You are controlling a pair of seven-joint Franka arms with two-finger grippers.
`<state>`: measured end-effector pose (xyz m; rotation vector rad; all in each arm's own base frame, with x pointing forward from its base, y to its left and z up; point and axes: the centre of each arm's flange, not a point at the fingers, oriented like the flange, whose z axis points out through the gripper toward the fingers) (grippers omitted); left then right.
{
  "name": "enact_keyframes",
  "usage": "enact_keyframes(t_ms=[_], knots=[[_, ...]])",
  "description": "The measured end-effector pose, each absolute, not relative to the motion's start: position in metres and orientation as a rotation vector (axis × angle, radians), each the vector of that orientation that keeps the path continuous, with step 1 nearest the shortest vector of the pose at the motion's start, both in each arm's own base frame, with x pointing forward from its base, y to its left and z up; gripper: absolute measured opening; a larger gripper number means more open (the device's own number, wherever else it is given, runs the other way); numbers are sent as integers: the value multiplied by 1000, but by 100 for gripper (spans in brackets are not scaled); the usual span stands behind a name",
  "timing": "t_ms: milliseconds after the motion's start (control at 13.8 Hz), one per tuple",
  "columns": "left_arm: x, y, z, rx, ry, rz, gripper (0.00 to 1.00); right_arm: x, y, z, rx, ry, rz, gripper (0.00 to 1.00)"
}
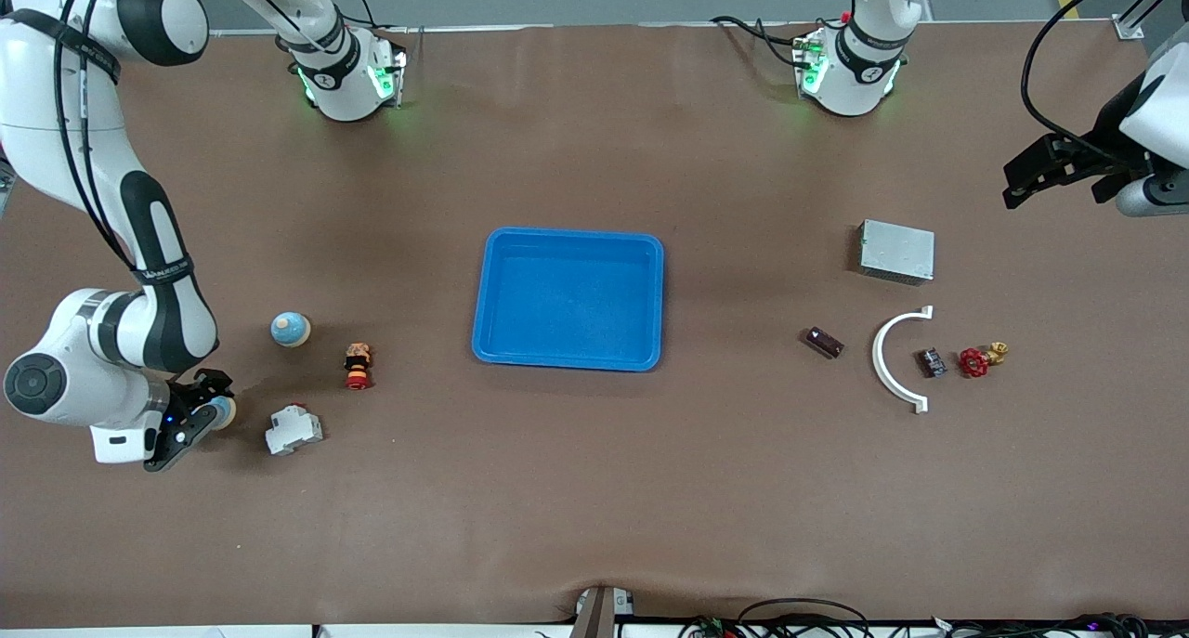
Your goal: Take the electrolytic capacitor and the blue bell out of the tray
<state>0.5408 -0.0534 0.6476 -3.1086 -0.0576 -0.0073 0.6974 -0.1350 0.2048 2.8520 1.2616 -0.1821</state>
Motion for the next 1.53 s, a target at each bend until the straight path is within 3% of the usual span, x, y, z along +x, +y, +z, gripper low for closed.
enact_keyframes(t_ms=[363,872,1526], knots=[[542,-56,644,-3108,-49,2,100,684,-86,297,2987,976,-402,100],[540,-64,649,-3109,-28,-14,100,639,-41,408,3150,538,-592,100],[537,-63,652,-3108,-30,-13,100,541,-21,521,3138,127,-444,100]])
